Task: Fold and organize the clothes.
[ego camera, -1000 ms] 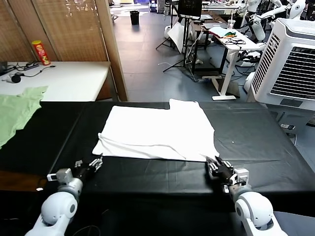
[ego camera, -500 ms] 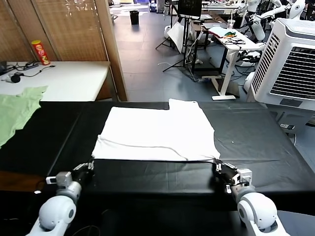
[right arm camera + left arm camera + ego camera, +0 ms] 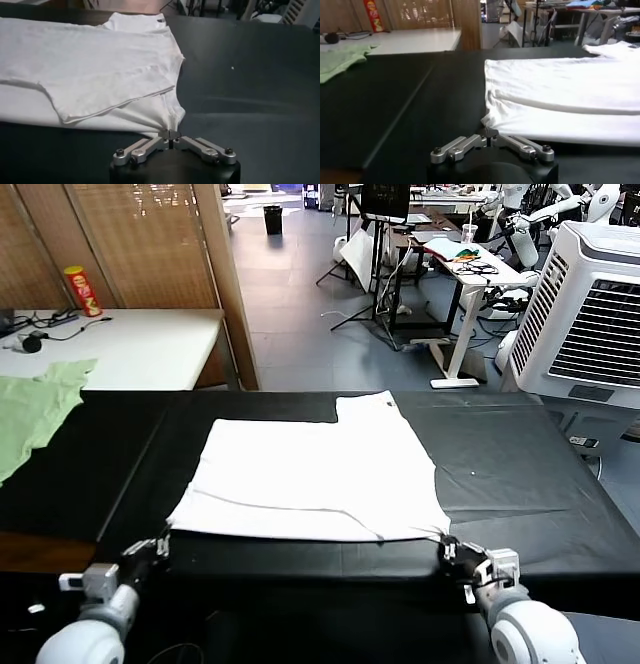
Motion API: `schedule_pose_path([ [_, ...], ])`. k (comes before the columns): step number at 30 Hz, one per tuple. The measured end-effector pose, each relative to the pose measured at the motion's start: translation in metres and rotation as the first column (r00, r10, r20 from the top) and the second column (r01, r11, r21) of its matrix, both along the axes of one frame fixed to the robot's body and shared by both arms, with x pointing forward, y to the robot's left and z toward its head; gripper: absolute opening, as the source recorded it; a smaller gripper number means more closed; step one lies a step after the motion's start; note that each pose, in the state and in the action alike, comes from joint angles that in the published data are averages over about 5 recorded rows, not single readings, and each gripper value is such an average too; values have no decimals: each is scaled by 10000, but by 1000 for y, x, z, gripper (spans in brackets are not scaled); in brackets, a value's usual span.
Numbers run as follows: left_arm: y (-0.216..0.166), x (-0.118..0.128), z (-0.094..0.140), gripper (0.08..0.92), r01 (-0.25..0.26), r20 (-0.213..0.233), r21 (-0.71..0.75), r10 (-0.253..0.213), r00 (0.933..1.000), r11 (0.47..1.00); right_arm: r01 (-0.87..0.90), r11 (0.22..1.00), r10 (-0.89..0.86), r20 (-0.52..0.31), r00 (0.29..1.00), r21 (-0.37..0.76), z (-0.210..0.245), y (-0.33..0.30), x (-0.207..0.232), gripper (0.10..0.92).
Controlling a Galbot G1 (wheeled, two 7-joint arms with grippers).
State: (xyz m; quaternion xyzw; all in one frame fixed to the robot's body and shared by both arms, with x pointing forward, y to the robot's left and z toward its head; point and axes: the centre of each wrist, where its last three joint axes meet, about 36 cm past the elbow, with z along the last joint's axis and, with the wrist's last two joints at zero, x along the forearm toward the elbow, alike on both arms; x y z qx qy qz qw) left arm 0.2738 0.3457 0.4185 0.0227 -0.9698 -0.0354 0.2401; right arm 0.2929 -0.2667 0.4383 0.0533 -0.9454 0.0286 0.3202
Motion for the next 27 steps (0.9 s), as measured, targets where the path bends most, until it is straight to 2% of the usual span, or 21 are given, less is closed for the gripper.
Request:
schedule_pose_path([
  [3, 2, -11, 0, 125, -134, -182, 62, 136, 9997, 9999, -84, 10000, 84, -71, 9999, 5, 2, 2, -6, 201],
  [9, 1, -25, 6, 142, -411, -372, 222, 419, 9984, 9989, -211, 9997, 210, -142, 9997, -83, 12, 2, -15, 520],
  [11, 0, -26, 10, 204, -526, -351, 290, 536, 9979, 9982, -259, 9996, 258, -125, 9996, -88, 17, 3, -19, 637],
  [14, -3, -28, 16, 363, -747, -348, 440, 763, 9965, 9962, -337, 9994, 337, 3, 9994, -88, 26, 5, -24, 758],
  [19, -5, -30, 28, 644, -994, -399, 640, 1021, 9940, 9930, -468, 9989, 465, 505, 9976, 47, 47, 6, -27, 797],
  [22, -6, -27, 37, 760, -976, -201, 555, 989, 9949, 9937, -528, 9984, 505, 1044, 9933, 193, 56, 3, -18, 798],
  [27, -4, -4, 48, 796, -562, 410, -157, 568, 9975, 9983, -551, 9984, 500, 2404, 9694, 147, 58, -7, 26, 798],
])
